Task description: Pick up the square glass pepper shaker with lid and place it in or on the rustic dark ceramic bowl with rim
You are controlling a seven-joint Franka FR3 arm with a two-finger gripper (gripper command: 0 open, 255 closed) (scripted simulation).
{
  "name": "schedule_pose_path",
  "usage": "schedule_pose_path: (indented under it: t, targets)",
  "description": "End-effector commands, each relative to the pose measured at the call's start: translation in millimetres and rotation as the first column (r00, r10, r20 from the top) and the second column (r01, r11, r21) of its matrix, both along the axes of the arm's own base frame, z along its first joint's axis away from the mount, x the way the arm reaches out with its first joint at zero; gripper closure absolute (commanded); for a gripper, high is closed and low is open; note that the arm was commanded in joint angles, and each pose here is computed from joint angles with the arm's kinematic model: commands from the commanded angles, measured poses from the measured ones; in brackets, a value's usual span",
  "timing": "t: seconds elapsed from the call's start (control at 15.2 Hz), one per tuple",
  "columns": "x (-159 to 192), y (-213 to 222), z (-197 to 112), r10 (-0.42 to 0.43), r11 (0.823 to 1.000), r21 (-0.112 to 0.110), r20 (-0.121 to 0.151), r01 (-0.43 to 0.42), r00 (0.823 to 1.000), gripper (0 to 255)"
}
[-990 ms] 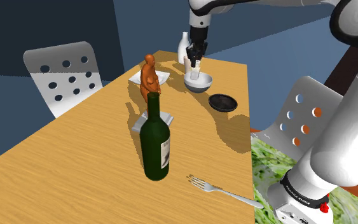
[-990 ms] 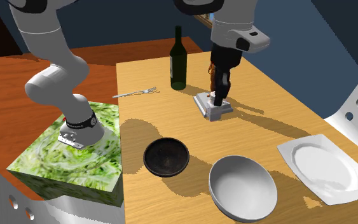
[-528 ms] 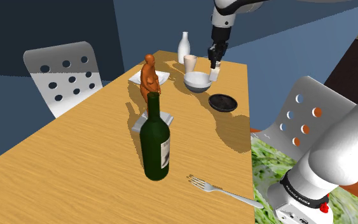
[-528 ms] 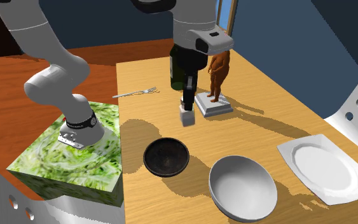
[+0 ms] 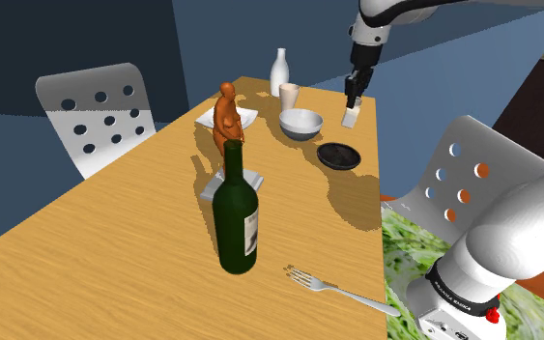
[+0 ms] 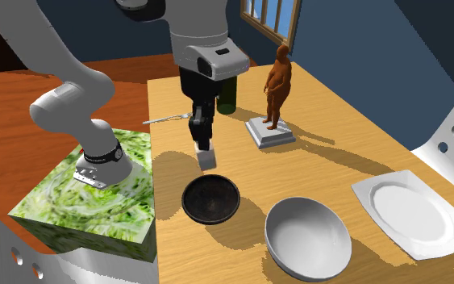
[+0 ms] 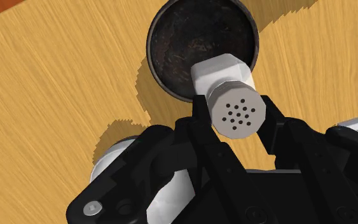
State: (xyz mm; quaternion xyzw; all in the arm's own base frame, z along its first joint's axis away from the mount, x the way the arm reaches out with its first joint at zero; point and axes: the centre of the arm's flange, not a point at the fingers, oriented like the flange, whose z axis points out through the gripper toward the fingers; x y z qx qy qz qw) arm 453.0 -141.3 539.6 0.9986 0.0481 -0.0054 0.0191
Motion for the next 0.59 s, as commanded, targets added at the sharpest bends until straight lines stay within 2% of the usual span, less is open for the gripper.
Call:
schedule_pose_path:
  t: [0.0,0.53]
  targets:
    - [-1,-1,-11,0.001,1.000,0.000,0.000,-0.001,1.000,255]
    - [-1,-1,-53,0.001,1.000,0.000,0.000,-0.001,1.000,255]
